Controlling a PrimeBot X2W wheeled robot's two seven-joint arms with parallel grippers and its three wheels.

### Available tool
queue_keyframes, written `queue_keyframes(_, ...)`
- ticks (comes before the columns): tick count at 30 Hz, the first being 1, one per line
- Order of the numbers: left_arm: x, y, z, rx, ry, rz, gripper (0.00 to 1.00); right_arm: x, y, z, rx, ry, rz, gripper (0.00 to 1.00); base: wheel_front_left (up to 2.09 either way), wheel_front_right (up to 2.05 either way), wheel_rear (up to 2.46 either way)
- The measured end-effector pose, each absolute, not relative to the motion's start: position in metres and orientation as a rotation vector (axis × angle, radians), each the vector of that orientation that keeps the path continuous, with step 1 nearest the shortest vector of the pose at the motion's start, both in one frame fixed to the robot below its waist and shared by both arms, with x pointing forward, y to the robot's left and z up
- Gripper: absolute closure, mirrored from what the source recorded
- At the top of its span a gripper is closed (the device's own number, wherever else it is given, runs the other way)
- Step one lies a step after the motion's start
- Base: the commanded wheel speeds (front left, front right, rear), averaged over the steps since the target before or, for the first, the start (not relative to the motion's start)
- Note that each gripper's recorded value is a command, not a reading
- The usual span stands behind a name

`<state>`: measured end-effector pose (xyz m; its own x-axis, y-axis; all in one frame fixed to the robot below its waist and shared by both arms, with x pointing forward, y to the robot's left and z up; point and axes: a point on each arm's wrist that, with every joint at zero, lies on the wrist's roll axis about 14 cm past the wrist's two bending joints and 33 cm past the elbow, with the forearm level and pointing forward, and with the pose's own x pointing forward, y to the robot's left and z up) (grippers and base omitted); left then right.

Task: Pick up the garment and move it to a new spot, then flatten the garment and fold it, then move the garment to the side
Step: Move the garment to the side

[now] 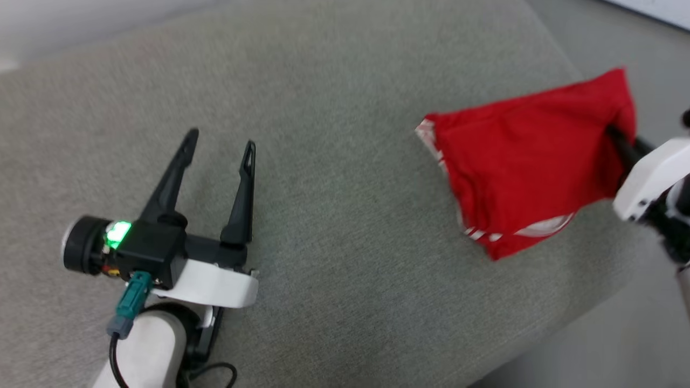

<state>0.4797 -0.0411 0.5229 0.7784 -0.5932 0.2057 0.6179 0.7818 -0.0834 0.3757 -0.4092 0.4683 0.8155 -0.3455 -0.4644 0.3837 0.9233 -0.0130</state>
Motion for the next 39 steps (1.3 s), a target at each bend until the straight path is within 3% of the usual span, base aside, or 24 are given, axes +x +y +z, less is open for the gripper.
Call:
queue_keyframes(10, 0.511, -0.042, 0.477, -0.156, -0.117, -0.677, 0.00, 0.418, -0.482, 0.467, -0.107, 0.488, -0.535, 1.00, 0.00, 0.00, 0.00)
queue_keyframes(17, 0.519, -0.030, 0.455, -0.149, -0.082, -0.652, 0.00, 0.440, -0.479, 0.430, -0.141, 0.541, -0.519, 1.00, 0.00, 0.00, 0.00)
queue_keyframes(18, 0.520, -0.029, 0.453, -0.147, -0.080, -0.650, 0.00, 0.441, -0.478, 0.424, -0.143, 0.549, -0.520, 0.91, 0.00, 0.00, 0.00)
queue_keyframes(21, 0.521, -0.026, 0.451, -0.145, -0.078, -0.643, 0.00, 0.438, -0.478, 0.407, -0.133, 0.580, -0.534, 0.05, 0.00, 0.00, 0.00)
queue_keyframes(22, 0.521, -0.026, 0.451, -0.145, -0.077, -0.642, 0.00, 0.436, -0.479, 0.404, -0.130, 0.587, -0.542, 0.00, 0.00, 0.00, 0.00)
queue_keyframes(39, 0.492, -0.004, 0.492, -0.179, -0.128, -0.550, 0.00, 0.428, -0.488, 0.468, -0.165, 0.335, -0.559, 0.00, 0.00, 0.00, 0.00)
